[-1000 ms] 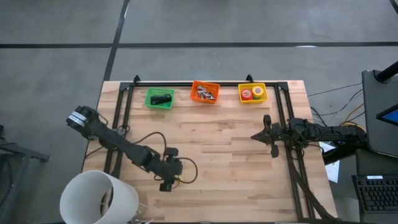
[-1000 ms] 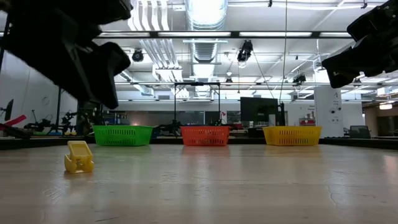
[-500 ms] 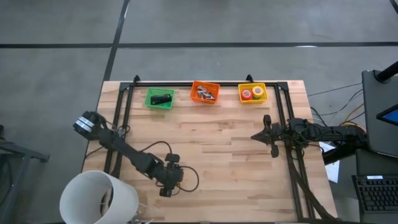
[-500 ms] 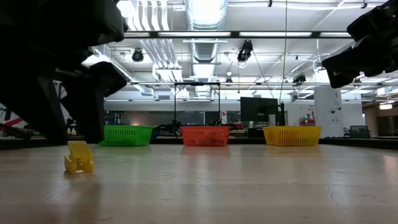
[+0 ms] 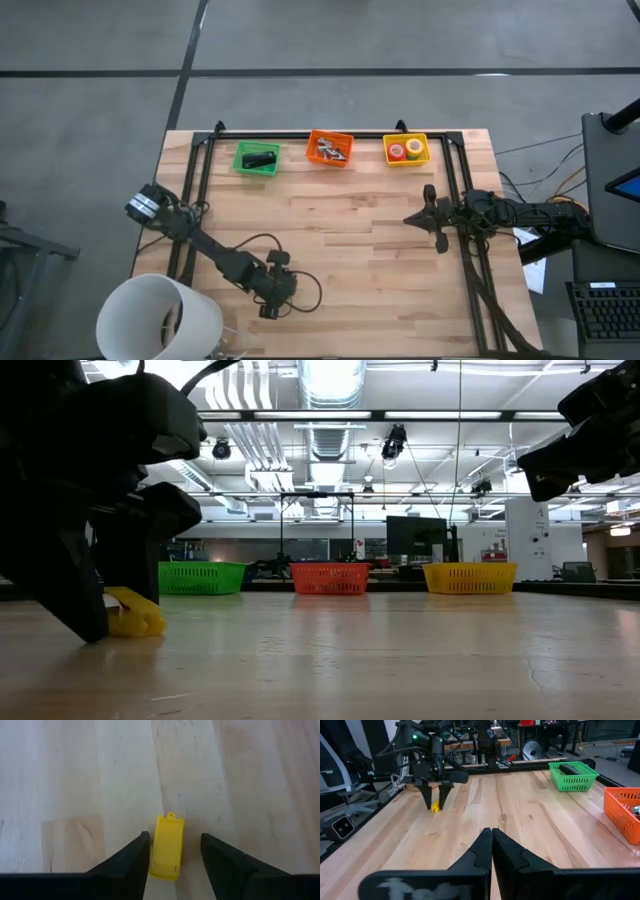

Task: Pick and place Stapler, Stapler remover, tape
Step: Put the yellow stapler into the green bin

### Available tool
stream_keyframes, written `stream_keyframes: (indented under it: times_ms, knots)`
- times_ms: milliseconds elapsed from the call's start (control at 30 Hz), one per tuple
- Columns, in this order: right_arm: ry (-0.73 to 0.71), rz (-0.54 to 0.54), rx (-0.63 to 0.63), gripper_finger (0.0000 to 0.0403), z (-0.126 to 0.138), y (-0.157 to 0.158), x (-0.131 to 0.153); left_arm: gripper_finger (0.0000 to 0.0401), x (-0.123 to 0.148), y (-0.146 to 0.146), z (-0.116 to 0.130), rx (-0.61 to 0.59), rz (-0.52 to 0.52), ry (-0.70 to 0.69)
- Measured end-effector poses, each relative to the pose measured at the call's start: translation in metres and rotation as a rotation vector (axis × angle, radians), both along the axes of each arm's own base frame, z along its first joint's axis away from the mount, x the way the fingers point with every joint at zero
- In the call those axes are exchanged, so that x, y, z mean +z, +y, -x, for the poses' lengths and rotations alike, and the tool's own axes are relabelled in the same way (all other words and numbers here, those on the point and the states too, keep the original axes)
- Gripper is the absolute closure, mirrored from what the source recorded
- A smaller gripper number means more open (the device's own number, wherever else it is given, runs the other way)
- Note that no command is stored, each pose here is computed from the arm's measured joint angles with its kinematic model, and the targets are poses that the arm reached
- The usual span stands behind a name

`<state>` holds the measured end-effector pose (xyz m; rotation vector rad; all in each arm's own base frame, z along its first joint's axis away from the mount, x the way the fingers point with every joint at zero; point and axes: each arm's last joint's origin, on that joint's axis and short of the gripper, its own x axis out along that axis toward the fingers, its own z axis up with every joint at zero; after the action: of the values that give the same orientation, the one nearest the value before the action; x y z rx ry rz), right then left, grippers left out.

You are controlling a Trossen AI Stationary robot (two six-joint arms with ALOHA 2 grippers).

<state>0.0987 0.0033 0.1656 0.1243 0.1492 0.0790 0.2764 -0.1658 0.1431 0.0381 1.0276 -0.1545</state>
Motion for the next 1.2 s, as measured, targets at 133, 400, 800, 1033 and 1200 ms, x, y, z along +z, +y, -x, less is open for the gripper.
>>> stream_keyframes:
  times_ms: [133, 400, 800, 1033, 1200]
  knots:
    - [0.000, 0.000, 0.000, 0.0394, 0.000, 0.000, 0.000, 0.0246, 0.003, 0.001, 0.000, 0.021, 0.010, -0.008]
    - [0.000, 0.000, 0.000, 0.0394, 0.000, 0.000, 0.000, 0.0306, 0.004, 0.002, 0.000, 0.082, 0.020, -0.021]
    - [0.000, 0.000, 0.000, 0.0394, 0.000, 0.000, 0.000, 0.0311, 0.005, 0.008, -0.002, 0.221, -0.099, -0.117]
    - [0.000, 0.000, 0.000, 0.0394, 0.000, 0.000, 0.000, 0.0326, 0.009, 0.020, -0.003, 0.432, -0.317, -0.269]
    - [0.000, 0.000, 0.000, 0.0394, 0.000, 0.000, 0.000, 0.0332, 0.014, 0.035, -0.007, 0.580, -0.515, -0.400]
